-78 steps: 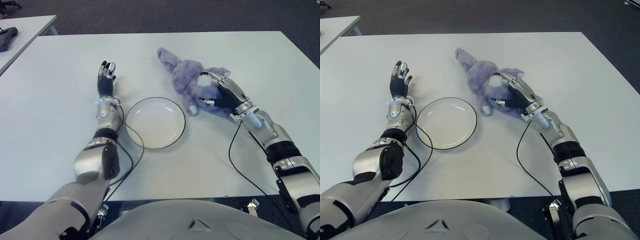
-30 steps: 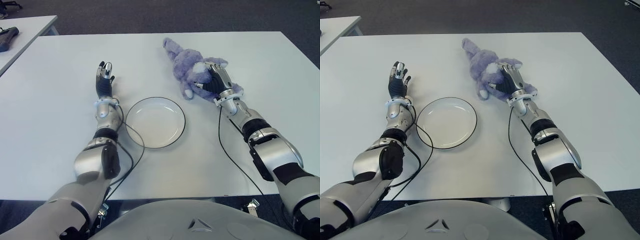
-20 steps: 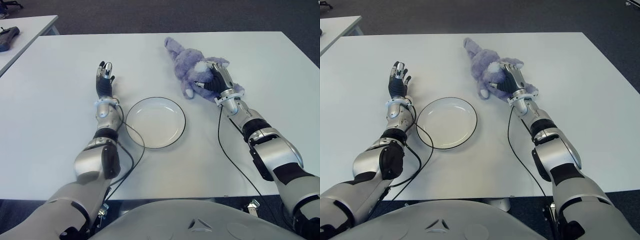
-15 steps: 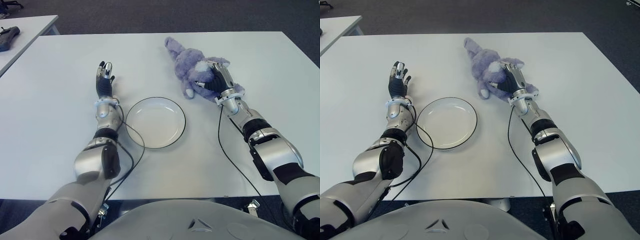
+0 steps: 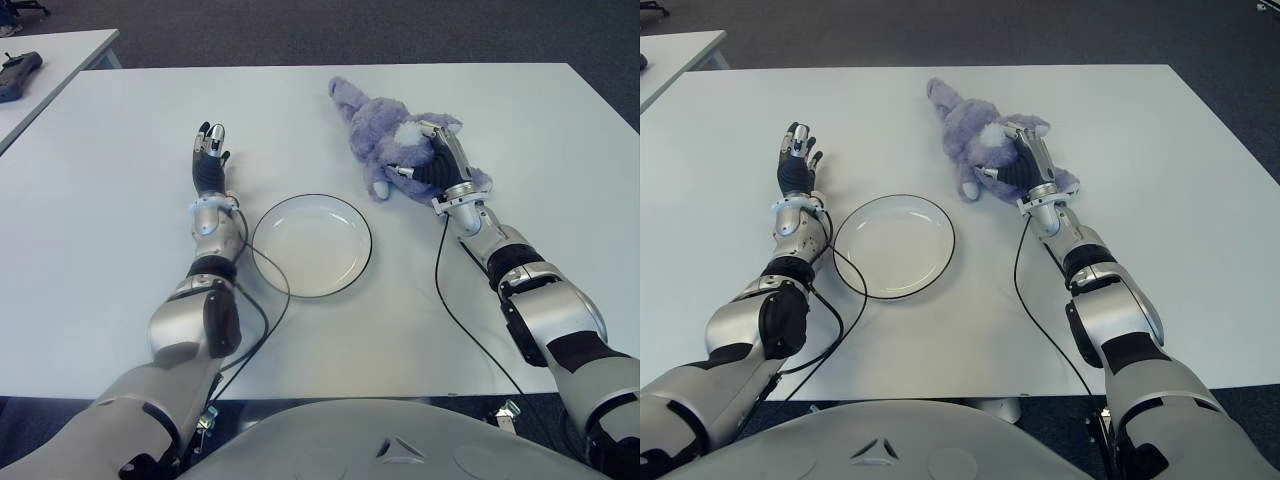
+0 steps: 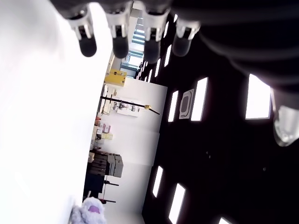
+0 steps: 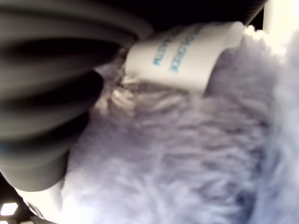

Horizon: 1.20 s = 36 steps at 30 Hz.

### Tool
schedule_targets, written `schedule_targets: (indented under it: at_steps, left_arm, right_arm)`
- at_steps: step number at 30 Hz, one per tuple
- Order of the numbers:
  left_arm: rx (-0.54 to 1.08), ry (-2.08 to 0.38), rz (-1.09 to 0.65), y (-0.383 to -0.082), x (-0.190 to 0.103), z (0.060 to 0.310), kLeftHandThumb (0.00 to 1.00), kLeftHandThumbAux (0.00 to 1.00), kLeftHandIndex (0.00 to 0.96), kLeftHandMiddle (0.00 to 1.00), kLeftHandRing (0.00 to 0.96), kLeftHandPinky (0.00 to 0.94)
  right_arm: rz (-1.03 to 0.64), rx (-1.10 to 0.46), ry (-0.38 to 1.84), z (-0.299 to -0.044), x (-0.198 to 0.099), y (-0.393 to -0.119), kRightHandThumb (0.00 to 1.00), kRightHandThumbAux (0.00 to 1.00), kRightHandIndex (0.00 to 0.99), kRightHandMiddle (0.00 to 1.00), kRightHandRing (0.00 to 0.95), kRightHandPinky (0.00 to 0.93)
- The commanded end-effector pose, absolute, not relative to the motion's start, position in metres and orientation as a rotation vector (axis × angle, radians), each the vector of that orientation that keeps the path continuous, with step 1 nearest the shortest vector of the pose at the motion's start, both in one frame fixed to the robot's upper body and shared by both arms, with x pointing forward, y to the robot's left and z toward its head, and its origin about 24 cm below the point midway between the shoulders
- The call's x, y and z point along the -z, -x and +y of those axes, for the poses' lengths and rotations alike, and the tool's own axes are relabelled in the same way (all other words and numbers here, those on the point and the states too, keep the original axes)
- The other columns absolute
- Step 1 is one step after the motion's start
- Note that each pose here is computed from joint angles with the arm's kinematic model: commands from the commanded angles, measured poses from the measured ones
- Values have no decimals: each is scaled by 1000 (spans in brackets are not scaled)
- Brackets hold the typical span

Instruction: Put the doll into the plate.

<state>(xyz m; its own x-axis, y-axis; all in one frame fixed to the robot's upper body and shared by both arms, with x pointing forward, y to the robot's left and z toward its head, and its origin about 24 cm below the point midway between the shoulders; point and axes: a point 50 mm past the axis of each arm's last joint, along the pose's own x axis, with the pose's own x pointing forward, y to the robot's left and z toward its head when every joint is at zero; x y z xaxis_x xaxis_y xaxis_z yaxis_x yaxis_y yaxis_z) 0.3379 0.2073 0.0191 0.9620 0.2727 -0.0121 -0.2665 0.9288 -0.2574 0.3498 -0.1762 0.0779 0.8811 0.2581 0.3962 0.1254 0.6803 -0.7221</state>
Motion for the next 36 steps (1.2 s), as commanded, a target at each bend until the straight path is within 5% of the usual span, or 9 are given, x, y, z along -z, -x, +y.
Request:
schedule_targets:
  at_steps: [1,19,36]
  left_arm:
    - [-365,385,417,-248,89,189,0,443,19,90,54,2]
    - [-373,395,429,-251,88,187,0,456,31,93,63,32]
    - [-372,398,431,-253,88,185,0,447,35,101,68,27]
  right_arm:
    - [-522,-93,754,-179,-68,-337,163,751,811,913,907,895]
    - [-907,-72,613,-174,-138,-342,279,756,809,899,890,867]
    - [-1045,-45,614,-173,-157,-339,398,746,827,906,890,891]
